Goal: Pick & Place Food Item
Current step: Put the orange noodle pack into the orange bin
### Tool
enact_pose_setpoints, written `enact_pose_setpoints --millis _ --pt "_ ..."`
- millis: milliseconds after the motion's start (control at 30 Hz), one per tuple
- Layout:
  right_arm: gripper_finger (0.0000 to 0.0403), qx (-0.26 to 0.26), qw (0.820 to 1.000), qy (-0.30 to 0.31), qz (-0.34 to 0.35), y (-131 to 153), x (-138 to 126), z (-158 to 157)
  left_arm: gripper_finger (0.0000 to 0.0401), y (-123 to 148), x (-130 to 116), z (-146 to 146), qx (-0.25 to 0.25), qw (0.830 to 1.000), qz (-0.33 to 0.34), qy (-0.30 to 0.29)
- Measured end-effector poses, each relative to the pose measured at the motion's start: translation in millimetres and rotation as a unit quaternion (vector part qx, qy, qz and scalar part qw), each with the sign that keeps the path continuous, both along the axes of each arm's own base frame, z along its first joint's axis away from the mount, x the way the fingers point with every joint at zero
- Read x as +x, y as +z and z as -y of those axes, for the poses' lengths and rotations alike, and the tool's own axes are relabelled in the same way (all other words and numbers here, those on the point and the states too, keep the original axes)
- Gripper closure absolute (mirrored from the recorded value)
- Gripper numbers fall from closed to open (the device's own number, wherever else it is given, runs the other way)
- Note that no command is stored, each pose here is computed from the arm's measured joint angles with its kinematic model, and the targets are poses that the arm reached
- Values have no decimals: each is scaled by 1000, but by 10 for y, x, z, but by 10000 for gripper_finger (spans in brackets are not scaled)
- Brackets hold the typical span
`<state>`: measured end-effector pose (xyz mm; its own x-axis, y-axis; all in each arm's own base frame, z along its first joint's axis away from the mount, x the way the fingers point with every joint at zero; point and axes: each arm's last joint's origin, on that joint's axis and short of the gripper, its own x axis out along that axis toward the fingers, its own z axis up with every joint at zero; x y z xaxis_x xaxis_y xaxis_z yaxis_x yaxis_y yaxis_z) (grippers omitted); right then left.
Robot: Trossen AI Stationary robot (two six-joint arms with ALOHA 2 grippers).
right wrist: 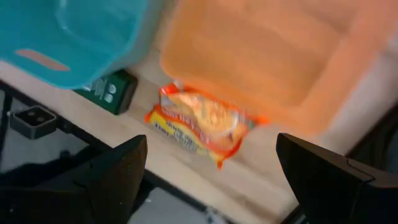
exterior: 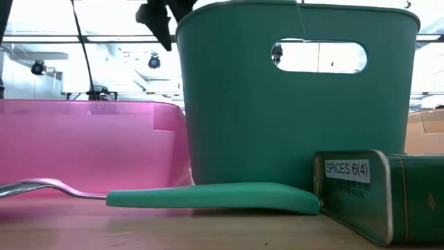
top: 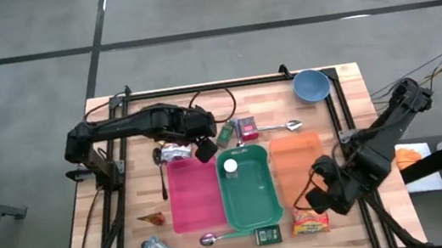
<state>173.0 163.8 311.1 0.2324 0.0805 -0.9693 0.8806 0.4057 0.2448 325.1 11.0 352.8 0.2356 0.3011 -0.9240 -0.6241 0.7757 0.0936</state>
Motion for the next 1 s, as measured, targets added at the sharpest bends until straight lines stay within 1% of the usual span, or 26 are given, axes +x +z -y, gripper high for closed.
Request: enact_pose_setpoints --millis 67,133,200,300,400,500,667,833,933,1000 --pt "51 8 999 -34 -10 -35 -55 -101 21 -83 12 12 -1 1000 -11 -21" --pt "51 10 998 -59 -21 -84 -88 -194 21 -185 29 33 -25 998 -19 -48" --pt "51 8 997 -68 -29 -150 -97 -291 21 -261 53 73 -59 995 -6 -75" --pt "51 6 997 -64 -34 -256 -48 -410 21 -290 66 151 -118 985 37 -121" --pt "51 -13 998 -43 -32 -368 3 -500 21 -229 56 213 -149 972 95 -152" --pt "51 -54 998 -25 -19 -494 16 -591 21 -48 -9 248 -143 962 155 -173" --pt "51 -75 996 -28 -31 -671 -96 -675 21 257 -174 243 -128 945 234 -189" --pt "51 -50 998 -30 -18 -821 -214 -693 21 487 -326 237 -107 927 291 -211" --pt "51 -32 999 -32 -2 -925 -216 -689 21 554 -375 235 -102 921 308 -215" --pt "51 -35 999 -39 8 -995 -218 -661 21 593 -408 234 -100 918 318 -216"
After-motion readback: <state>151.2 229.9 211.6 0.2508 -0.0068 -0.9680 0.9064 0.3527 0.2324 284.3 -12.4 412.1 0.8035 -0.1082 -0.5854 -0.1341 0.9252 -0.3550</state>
